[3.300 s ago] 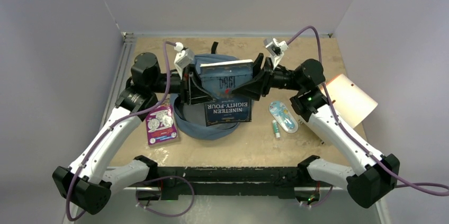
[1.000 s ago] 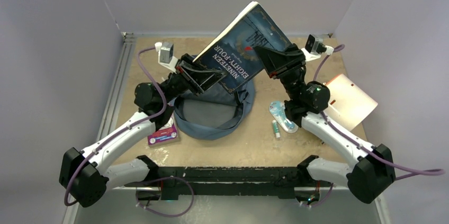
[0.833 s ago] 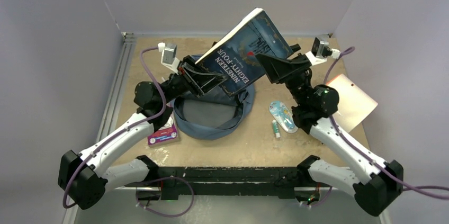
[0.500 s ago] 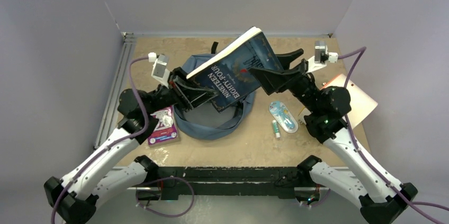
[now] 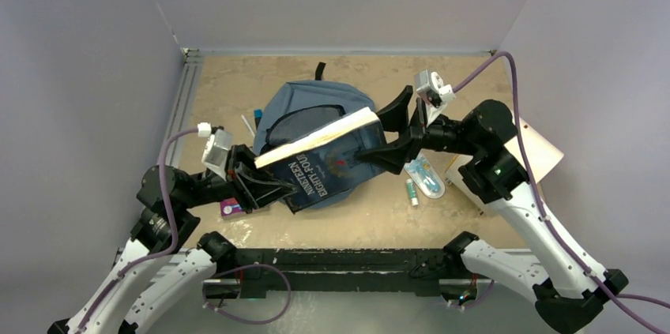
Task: Pack the student bag
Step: Pick up the book from the center of the board.
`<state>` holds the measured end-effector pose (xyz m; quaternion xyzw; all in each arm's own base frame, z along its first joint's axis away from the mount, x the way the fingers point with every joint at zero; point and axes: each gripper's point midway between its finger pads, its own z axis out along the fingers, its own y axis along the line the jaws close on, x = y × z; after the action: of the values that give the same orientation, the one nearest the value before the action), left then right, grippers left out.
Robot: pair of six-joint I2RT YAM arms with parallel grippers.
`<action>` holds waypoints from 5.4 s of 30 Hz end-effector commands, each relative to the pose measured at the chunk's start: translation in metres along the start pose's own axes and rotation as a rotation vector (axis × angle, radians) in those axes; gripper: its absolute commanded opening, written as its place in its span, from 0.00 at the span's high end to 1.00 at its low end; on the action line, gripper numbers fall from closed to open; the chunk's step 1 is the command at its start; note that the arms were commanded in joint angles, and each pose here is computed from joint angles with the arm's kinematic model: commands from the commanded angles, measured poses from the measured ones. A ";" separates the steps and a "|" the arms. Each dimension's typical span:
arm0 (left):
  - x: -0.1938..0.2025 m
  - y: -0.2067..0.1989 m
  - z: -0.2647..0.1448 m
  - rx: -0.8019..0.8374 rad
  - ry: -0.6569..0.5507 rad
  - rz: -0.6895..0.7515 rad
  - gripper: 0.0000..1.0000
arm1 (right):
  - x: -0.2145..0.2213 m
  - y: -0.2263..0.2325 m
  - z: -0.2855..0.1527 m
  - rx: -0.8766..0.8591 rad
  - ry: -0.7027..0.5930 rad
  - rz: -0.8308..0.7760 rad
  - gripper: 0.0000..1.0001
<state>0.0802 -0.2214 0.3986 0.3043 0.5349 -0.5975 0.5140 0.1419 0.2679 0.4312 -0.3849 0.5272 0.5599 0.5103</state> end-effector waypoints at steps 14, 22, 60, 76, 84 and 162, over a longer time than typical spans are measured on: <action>-0.018 -0.008 0.001 0.016 -0.040 0.098 1.00 | 0.035 0.018 -0.003 -0.185 0.136 -0.006 0.33; -0.033 -0.005 -0.013 -0.071 -0.150 0.130 1.00 | 0.026 -0.022 0.001 0.067 0.034 0.029 0.17; -0.054 0.005 -0.007 -0.112 -0.234 0.147 0.79 | 0.003 0.035 0.007 -0.340 -0.105 0.075 1.00; -0.006 0.025 0.009 -0.109 0.008 0.021 0.41 | -0.025 -0.017 0.024 -0.025 -0.113 0.068 1.00; -0.016 0.030 0.007 -0.159 -0.018 0.053 0.41 | -0.018 -0.042 0.024 0.120 -0.032 0.052 1.00; 0.024 0.142 -0.150 -1.337 -0.312 -0.496 1.00 | 0.144 -0.181 0.058 0.495 0.310 -0.212 0.46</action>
<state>0.1727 -0.0895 0.2450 -0.2246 0.8244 -0.2464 0.4573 0.3122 0.2952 0.2467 -0.2729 0.7594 0.2950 0.5117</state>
